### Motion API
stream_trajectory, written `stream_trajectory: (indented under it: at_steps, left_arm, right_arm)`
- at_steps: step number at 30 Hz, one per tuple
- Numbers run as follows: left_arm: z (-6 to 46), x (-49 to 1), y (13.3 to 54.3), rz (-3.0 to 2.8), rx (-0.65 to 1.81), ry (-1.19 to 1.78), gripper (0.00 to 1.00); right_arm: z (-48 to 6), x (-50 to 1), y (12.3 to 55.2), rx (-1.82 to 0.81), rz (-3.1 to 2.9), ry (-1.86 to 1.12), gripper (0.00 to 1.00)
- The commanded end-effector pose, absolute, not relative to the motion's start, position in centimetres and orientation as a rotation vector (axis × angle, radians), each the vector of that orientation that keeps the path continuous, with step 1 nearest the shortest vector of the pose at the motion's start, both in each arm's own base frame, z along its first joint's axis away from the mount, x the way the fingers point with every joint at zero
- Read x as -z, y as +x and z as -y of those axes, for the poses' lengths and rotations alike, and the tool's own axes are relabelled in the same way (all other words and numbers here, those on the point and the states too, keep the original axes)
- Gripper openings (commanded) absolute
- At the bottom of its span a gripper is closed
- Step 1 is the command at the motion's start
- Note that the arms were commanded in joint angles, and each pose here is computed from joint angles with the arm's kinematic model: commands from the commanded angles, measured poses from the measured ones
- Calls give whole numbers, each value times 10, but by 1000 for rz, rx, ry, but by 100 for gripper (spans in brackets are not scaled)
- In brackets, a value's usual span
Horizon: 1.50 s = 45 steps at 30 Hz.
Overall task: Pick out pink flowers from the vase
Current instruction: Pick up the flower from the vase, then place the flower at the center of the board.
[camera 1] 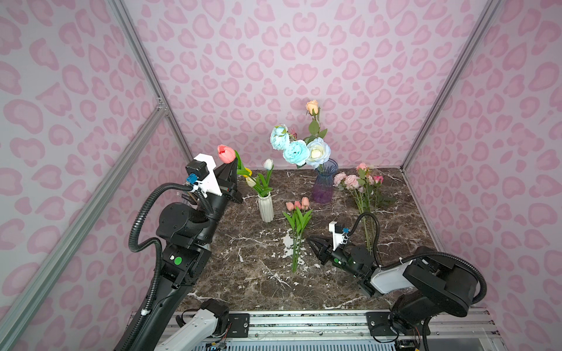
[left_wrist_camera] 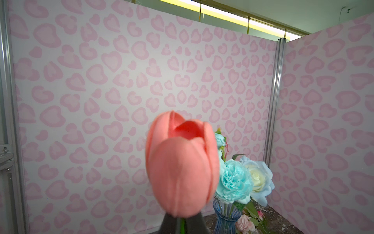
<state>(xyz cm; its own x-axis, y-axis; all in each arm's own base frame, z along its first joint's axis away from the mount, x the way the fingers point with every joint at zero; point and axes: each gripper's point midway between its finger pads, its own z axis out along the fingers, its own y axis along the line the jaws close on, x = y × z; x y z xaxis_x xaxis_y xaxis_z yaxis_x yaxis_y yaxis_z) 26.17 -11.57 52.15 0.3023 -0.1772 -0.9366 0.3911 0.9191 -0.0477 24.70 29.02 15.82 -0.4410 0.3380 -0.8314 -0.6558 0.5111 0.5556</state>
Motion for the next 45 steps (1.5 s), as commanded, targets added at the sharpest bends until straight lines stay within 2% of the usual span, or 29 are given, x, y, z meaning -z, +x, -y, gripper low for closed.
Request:
stream_trajectory:
  at_steps: [1,5,9,14,19,21,30,39,45]
  left_arm:
    - [122,-519,247,-1184,422,246,2]
    - [131,-503,225,-1180,474,323,2]
    - [157,-478,200,-1169,611,462,2]
    - [182,-444,174,-1151,788,597,2]
    - [200,-428,148,-1096,928,723,2]
    - [207,-424,136,-1072,975,792,2]
    - [221,-417,109,-988,1024,976,2]
    - [225,-422,101,-960,1033,1034,2]
    - [225,-419,100,-962,1037,1041,2]
  right_arm:
    - [-290,-167,247,-1090,-1658,-312,31]
    - [-304,-195,238,-912,-1636,-463,31]
    - [-307,-245,228,-786,-1576,-572,33]
    - [-278,-316,205,-832,-1397,-536,39]
    - [-273,-345,166,-883,-1238,-714,38]
    - [-278,-343,151,-864,-1192,-846,40]
    - [-292,-328,137,-821,-1233,-1068,54]
    - [-324,-299,133,-785,-1244,-1232,52]
    - [-329,-280,140,-775,-1296,-1230,45]
